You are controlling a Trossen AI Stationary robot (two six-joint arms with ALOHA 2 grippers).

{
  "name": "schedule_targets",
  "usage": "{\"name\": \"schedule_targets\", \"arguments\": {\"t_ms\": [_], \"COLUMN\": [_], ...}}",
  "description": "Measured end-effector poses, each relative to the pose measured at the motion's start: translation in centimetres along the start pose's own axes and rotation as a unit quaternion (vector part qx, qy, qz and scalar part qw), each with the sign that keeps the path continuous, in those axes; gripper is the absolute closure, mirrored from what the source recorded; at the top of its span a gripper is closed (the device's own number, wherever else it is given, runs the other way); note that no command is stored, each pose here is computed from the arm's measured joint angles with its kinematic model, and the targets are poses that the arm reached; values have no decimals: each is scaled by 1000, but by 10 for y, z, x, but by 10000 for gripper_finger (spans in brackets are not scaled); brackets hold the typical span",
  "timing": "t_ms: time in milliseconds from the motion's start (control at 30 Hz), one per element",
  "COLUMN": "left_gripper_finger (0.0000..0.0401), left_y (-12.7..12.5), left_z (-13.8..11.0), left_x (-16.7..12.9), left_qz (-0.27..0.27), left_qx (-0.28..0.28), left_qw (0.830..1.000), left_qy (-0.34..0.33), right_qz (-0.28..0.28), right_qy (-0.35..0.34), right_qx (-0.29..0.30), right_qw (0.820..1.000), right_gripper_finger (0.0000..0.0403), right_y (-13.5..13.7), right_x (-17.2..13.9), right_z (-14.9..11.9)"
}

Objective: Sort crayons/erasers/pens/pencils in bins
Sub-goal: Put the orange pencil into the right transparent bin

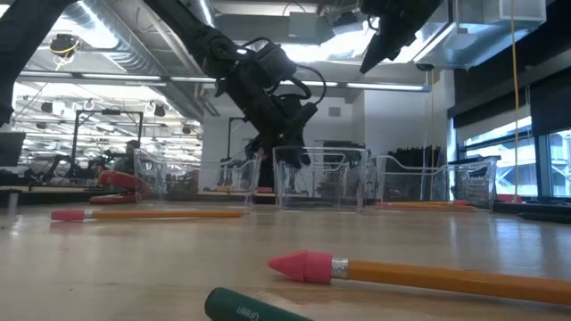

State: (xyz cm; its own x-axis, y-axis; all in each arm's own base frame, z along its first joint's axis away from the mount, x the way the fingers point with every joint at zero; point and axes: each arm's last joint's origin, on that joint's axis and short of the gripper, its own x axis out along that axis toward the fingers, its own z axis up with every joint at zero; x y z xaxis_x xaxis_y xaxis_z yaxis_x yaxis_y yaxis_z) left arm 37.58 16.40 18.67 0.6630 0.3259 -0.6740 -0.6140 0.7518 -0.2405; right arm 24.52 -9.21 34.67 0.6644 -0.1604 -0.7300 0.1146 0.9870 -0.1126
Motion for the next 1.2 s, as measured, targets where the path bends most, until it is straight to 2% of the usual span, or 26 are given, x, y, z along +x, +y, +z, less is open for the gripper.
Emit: {"name": "schedule_targets", "arguments": {"t_ms": [133, 300, 467, 567, 633, 900, 1200], "left_gripper_finger": [307, 305, 308, 308, 309, 309, 309], "left_y": [-3, -10, -25, -32, -35, -46, -77], "left_z": [9, 22, 33, 30, 24, -3, -48], "left_x": [-9, -33, -70, -92, -106, -161, -208], "left_qz": [-10, -19, -33, -35, -35, -34, 18], "left_qx": [13, 70, 138, 192, 204, 172, 116], "left_qw": [999, 995, 985, 978, 977, 982, 984], "left_qy": [-28, -62, -94, -74, -45, 64, 137], "right_qz": [0, 6, 27, 31, 31, 39, 72], "right_qy": [0, -1, -6, -6, -4, 0, 7], "right_qx": [-1, -1, -2, -5, -12, -35, -88], "right_qw": [1000, 1000, 1000, 1000, 999, 999, 993], "right_gripper_finger": [271, 271, 271, 271, 271, 271, 271], "right_y": [0, 0, 2, 2, 2, 3, 21], "right_x": [0, 0, 0, 0, 0, 0, 1], "right_z": [0, 0, 0, 0, 0, -1, 0]}}
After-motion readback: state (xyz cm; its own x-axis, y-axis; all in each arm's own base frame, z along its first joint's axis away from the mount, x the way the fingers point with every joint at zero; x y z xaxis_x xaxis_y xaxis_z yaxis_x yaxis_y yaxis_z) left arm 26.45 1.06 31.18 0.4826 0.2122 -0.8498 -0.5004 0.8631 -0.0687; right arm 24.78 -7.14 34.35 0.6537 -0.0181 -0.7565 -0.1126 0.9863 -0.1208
